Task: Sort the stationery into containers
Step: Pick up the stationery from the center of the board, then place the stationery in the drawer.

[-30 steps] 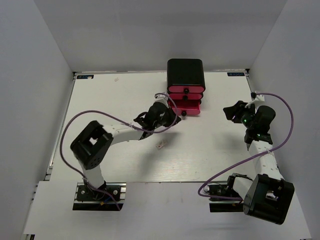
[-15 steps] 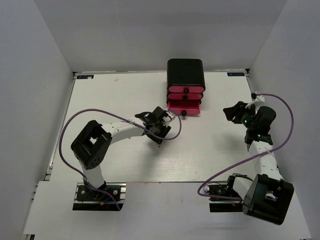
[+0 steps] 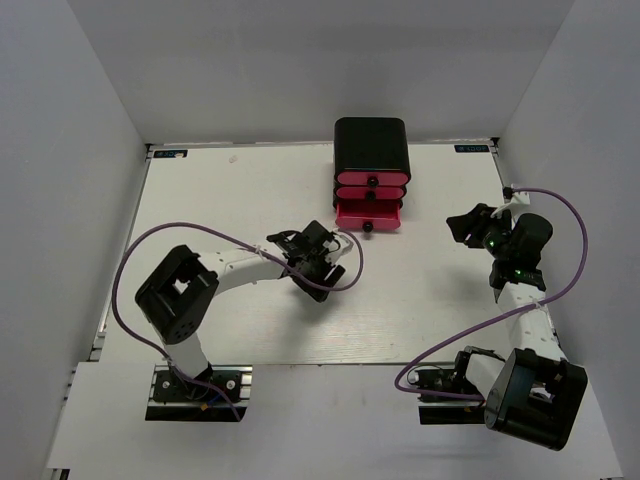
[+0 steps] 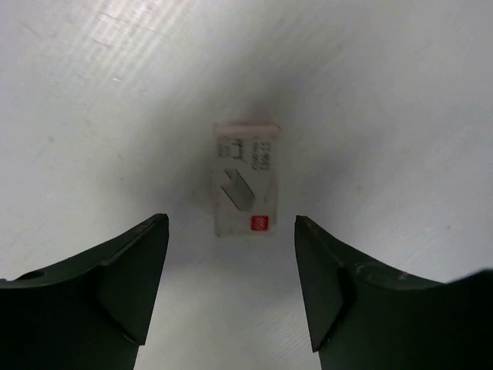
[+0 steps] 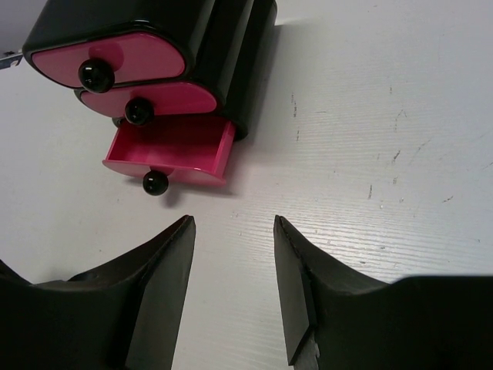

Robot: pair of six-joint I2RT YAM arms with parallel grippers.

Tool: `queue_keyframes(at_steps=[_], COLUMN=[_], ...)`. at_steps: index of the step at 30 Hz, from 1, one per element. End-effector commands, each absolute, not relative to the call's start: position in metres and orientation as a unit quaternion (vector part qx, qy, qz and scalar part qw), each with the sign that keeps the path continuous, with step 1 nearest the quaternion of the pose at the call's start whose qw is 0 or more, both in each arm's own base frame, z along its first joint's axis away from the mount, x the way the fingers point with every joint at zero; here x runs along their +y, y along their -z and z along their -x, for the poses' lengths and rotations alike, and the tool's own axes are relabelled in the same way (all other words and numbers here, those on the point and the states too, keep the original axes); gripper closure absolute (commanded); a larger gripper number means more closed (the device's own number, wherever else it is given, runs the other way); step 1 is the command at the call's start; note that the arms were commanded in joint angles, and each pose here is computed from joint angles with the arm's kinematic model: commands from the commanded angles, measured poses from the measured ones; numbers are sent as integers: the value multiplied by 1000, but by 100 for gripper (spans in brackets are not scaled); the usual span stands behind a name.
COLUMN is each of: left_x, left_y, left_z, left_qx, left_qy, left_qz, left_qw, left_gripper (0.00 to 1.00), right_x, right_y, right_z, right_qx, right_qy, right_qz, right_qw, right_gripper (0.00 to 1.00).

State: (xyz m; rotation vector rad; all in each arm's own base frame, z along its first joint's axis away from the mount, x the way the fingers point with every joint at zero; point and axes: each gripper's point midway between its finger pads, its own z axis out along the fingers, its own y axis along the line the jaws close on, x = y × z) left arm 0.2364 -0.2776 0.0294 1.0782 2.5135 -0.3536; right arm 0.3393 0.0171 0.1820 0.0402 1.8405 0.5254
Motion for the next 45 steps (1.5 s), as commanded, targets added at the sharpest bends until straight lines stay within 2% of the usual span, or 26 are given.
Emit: queue_keyframes(at_steps=[1, 12, 16, 18, 19, 21, 24, 30, 35, 38, 45], left_x=[-288, -289, -291, -289, -289, -287, -297, -335, -370, -384, -395], left_y=[-49, -21, -23, -26, -30, -35, -60, -131, -167, -179, -168], left_z=[-222, -236, -244, -248, -252, -257, -271, -311, -354, -375, -402], left_qx=[880, 894, 894, 896, 898, 900, 892, 839, 779, 734, 694], left_qy=[174, 130, 106, 88, 82, 60, 54, 71, 80, 51, -7], left_qz=[-394, -375, -371, -365, -358, -350, -344, -365, -411, -452, -495], left_qw=[200, 208, 227, 237, 242, 253, 287, 397, 466, 504, 523], left_gripper=[23, 19, 29, 44, 60, 78, 98, 100, 100, 100, 100], right_x=[17, 16, 18, 17, 17, 17, 18, 18, 19, 17, 16], right_y=[-191, -192, -191, -192, -192, -192, -193, -192, -192, -193, -194], right_z=[-341, -341, -340, -341, -341, -340, -340, -340, -339, -340, -340], right_qx=[773, 772, 773, 772, 772, 772, 771, 771, 771, 770, 769], right_qy=[-222, -224, -227, -226, -226, -227, -228, -229, -231, -230, -231], right_qz=[2, -1, 0, 2, 2, 2, 3, 3, 3, 0, 0], right_qw=[594, 594, 593, 594, 594, 594, 595, 594, 594, 596, 596], right_gripper=[48, 48, 48, 48, 48, 48, 48, 48, 48, 48, 48])
